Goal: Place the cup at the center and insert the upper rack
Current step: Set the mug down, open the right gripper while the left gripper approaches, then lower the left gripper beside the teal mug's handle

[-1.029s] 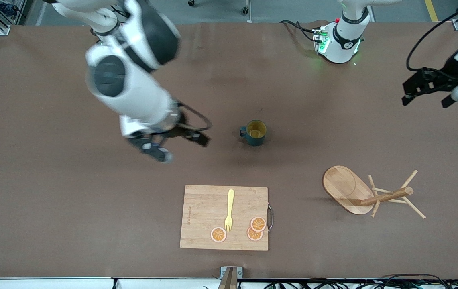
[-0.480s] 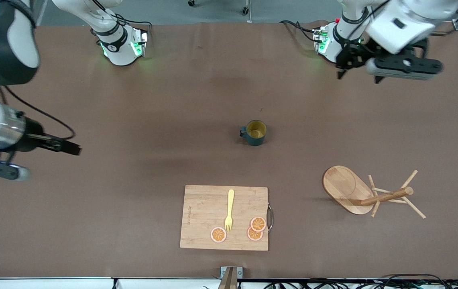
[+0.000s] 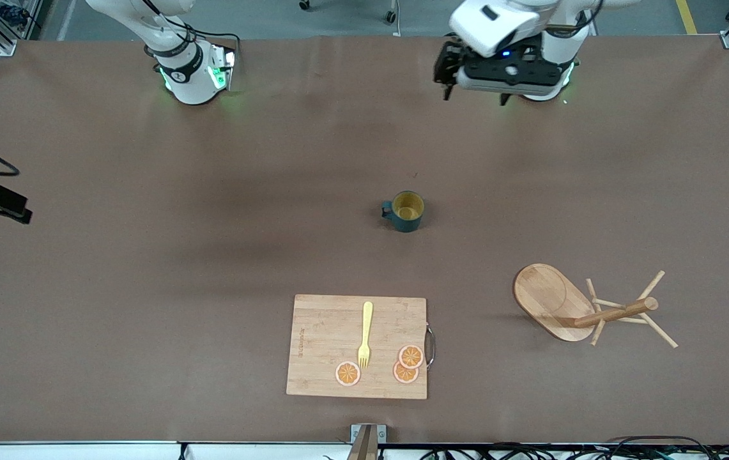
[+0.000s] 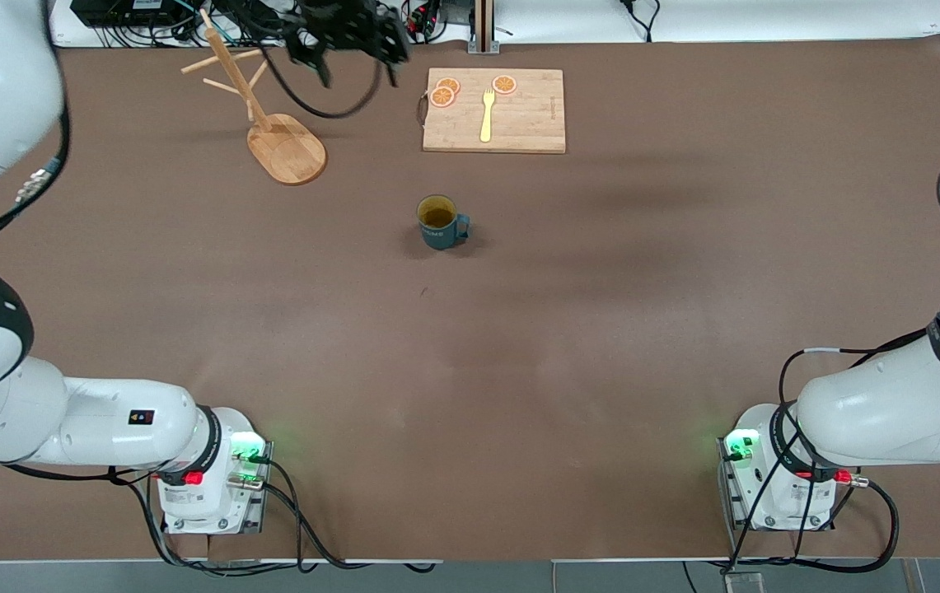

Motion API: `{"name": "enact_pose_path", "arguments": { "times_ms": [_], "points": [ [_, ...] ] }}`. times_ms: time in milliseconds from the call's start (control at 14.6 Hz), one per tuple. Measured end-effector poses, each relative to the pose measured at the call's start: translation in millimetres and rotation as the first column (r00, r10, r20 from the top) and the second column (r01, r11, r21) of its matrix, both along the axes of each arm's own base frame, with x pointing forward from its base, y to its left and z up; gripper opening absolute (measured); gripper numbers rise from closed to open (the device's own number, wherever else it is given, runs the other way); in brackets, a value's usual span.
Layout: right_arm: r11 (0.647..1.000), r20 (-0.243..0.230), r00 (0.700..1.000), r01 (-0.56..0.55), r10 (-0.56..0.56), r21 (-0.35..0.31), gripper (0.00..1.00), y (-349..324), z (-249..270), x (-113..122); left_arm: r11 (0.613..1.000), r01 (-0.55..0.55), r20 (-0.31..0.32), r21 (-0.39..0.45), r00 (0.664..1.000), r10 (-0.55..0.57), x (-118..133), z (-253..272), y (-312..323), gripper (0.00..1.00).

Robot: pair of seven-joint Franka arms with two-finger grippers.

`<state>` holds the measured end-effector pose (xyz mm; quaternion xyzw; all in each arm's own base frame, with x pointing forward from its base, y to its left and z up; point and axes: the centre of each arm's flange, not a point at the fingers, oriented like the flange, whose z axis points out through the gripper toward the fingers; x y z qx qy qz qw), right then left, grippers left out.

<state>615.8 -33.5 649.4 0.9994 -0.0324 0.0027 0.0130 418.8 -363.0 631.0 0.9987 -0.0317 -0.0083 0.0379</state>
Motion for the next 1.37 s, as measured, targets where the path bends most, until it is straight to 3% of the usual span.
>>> {"name": "enact_pose_path", "arguments": {
  "times_ms": [480,891,1166,1371],
  "points": [
    [1.000,0.018,1.000,-0.004,0.004,0.023,1.00,-14.9,6.0,-26.0,0.998,-0.043,0.062,0.046,0.997,0.040,-63.0,-93.5,-91.5,1.00],
    [1.000,0.047,0.999,-0.009,0.008,0.025,1.00,-12.2,-5.7,-59.9,0.980,-0.136,0.180,0.147,0.978,0.109,-77.4,-203.8,-151.0,1.00],
    [1.000,0.047,0.999,-0.012,0.011,0.026,1.00,-10.3,-6.6,-64.5,0.964,-0.213,0.301,0.161,0.941,0.158,-90.5,-273.8,-179.9,1.00],
    [1.000,0.048,0.999,-0.012,0.011,0.026,1.00,-9.8,-6.3,-64.6,0.961,-0.254,0.399,0.109,0.897,0.192,-107.7,-306.0,-194.4,1.00]
  ]
}}
